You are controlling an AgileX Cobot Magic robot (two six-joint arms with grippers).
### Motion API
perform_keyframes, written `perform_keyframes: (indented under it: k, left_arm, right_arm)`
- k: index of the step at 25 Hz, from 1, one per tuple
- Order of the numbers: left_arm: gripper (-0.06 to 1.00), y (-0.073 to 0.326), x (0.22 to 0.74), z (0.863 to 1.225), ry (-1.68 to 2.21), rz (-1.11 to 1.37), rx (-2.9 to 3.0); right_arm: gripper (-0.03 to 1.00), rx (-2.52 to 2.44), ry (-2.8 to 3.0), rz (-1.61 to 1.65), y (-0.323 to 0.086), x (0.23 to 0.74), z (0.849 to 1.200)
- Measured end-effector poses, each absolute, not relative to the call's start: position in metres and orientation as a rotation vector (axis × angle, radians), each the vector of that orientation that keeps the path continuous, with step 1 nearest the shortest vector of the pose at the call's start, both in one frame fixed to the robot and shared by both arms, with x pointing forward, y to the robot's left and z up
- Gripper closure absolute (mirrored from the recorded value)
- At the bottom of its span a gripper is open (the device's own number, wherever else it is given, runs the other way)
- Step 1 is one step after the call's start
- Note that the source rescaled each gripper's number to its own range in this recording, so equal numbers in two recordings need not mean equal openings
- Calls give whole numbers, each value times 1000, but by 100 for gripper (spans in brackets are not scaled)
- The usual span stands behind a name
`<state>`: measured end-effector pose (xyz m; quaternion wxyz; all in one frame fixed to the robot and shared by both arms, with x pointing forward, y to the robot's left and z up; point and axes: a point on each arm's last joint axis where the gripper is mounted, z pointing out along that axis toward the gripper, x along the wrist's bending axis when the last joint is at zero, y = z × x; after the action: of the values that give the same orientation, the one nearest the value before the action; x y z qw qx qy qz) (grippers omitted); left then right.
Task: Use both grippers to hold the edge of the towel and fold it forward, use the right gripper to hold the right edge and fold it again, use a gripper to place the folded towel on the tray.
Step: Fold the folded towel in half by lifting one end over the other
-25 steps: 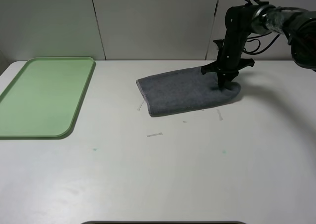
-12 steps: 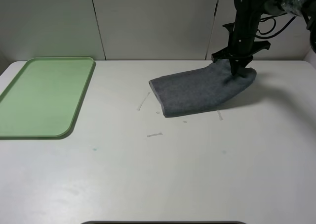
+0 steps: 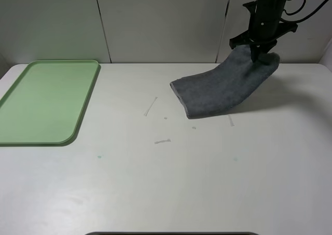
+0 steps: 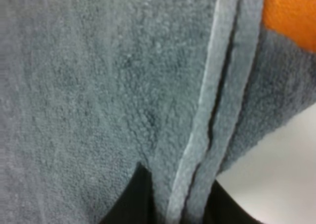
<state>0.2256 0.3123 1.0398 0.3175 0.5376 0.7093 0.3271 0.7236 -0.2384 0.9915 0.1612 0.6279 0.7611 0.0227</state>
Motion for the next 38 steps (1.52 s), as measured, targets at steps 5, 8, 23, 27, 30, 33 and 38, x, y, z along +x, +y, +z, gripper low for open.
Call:
perform_keyframes:
  k: [5, 8, 23, 27, 30, 33, 38]
  left_arm:
    - [3, 312, 226, 1040, 1867, 861, 1415]
    - [3, 312, 226, 1040, 1867, 861, 1415]
    - [3, 312, 226, 1040, 1868, 860, 1415]
    - [3, 312, 226, 1040, 1868, 860, 1415]
    - [3, 312, 226, 1040, 1868, 860, 1415]
    - [3, 312, 226, 1040, 1868, 860, 1415]
    - [3, 312, 226, 1040, 1868, 860, 1415]
  right_arm:
    - [82, 1781, 2144, 110, -239, 719, 1013]
    - [82, 1793, 2121, 130, -240, 716, 1022]
    - [82, 1609, 2205, 131, -168, 701, 1027]
    - [82, 1582, 2242, 94, -154, 698, 1013]
    - [82, 1589, 2291, 14, -143, 696, 982]
    - [82, 1613, 2295, -19, -141, 698, 966]
    - [82, 1647, 2282, -44, -141, 700, 954]
